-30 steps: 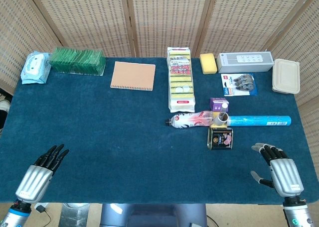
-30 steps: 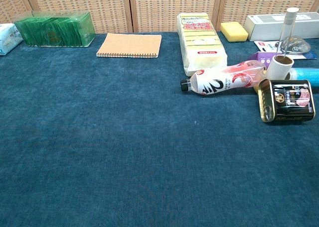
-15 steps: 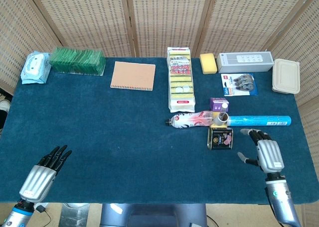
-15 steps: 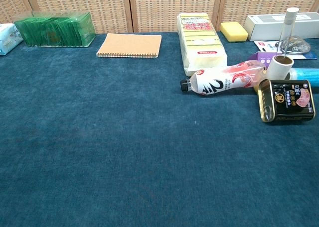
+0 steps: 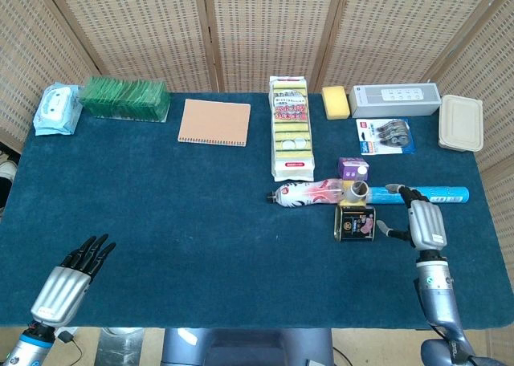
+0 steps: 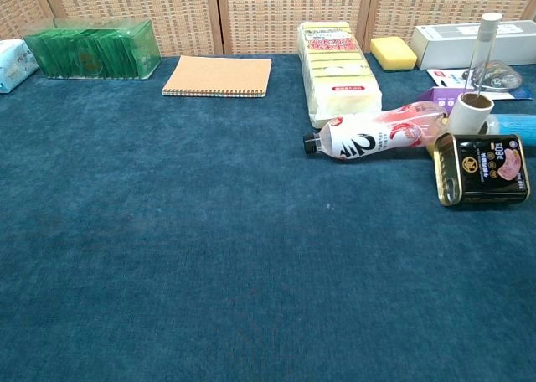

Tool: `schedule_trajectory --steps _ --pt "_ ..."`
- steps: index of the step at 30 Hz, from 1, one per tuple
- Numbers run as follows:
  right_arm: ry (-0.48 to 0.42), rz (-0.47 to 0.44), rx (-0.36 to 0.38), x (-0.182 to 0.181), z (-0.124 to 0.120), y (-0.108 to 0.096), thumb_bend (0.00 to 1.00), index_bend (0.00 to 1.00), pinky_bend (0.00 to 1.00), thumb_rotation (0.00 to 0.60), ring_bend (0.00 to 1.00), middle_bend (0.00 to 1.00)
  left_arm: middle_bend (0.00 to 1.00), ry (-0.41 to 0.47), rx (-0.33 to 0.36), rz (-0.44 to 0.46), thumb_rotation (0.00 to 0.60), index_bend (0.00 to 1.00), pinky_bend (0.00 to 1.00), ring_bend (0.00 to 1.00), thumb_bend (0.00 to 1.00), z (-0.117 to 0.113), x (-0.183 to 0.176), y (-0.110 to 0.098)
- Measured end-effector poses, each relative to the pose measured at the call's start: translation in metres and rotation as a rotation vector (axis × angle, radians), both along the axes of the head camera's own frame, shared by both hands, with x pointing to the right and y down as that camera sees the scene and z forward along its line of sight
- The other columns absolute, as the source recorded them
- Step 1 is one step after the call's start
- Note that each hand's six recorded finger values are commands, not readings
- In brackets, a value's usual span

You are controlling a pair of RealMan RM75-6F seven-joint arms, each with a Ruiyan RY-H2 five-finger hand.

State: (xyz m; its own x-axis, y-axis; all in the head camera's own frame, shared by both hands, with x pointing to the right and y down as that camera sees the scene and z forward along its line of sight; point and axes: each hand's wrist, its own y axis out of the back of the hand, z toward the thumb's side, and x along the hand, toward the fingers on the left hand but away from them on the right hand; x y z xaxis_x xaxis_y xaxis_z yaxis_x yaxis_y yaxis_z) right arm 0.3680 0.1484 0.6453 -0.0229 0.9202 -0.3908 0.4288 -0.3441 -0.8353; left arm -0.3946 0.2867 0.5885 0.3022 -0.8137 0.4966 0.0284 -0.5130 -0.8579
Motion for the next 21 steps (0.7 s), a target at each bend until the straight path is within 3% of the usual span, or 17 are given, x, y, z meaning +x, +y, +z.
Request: schedule_trajectory --steps 11,21 --pt "0.043 -0.012 -0.044 -0.011 0.019 -0.022 0.24 0.27 0.3 0.6 0.28 0.31 0.02 0.006 -0.001 0.006 0.6 0.03 0.23 0.02 0.21 0.0 0.002 0.001" --pt "0.055 -0.01 -0.054 -0.02 0.017 -0.038 0.24 0.27 0.3 0.6 0.29 0.32 0.02 0.001 -0.005 0.008 0.6 0.03 0.23 0.02 0.21 0.001 0.002 0.002"
